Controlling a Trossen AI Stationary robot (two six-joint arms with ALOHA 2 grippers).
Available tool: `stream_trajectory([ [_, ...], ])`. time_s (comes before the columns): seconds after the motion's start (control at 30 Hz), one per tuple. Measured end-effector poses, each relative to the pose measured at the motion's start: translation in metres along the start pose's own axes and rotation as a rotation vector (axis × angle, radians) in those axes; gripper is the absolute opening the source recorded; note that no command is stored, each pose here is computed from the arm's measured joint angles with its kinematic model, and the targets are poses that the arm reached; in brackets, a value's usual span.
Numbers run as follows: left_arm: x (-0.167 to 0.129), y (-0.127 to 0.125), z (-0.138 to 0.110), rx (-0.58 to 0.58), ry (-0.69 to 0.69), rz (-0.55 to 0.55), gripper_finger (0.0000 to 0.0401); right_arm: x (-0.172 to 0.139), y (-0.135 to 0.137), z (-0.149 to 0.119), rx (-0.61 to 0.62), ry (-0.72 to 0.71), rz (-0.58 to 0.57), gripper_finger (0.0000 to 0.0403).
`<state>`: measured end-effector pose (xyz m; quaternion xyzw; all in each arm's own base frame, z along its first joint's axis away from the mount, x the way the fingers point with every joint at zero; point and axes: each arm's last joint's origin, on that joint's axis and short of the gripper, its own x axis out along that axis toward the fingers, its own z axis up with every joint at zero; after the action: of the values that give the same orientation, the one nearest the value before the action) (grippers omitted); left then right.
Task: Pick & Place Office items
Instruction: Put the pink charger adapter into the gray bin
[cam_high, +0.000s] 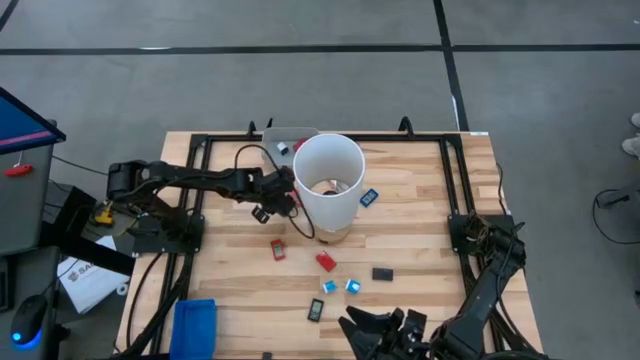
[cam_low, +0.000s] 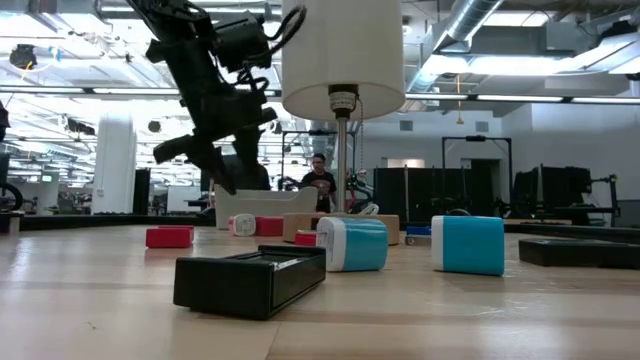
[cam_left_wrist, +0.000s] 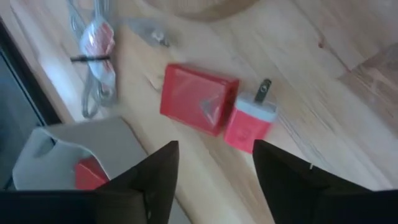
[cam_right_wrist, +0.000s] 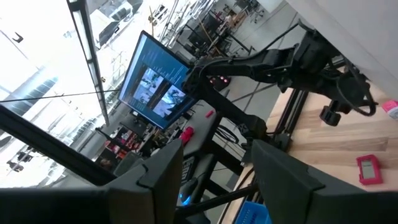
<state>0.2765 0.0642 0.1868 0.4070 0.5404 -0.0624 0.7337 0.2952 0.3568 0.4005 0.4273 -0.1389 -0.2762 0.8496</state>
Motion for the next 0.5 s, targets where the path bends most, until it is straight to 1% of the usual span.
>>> stream_trajectory([
  [0.07, -0.002, -0.007, -0.004, -0.006, -0.001, -0.002, 0.0189, 0.0, 0.0, 0.0, 0.005, 0.0, 0.0, 0.0184],
  [0.17, -0.007, -0.025, -0.008, 0.019, -0.014, -0.006, 0.0181, 0.0, 0.0, 0.0, 0.007, 0.0, 0.0, 0.0184],
  [0.2, -0.01, -0.032, -0.01, 0.029, -0.023, -0.001, 0.0179, 0.0, 0.0, 0.0, 0.007, 0.0, 0.0, 0.0184],
  [0.23, -0.014, -0.037, -0.009, 0.034, -0.037, 0.028, 0.0178, 0.0, 0.0, 0.0, 0.006, 0.0, 0.0, 0.0184],
  [0.37, -0.036, -0.055, -0.008, 0.041, -0.171, 0.149, 0.018, 0.004, 0.0, 0.0, 0.004, -0.008, -0.006, 0.0184],
  [0.43, -0.04, -0.06, -0.01, 0.027, -0.269, 0.211, 0.0187, 0.007, 0.0, 0.0, 0.002, -0.012, -0.008, 0.0184],
  [0.5, -0.037, -0.068, -0.015, 0.027, -0.337, 0.218, 0.0196, 0.01, -0.001, 0.001, 0.002, -0.018, -0.013, 0.0184],
])
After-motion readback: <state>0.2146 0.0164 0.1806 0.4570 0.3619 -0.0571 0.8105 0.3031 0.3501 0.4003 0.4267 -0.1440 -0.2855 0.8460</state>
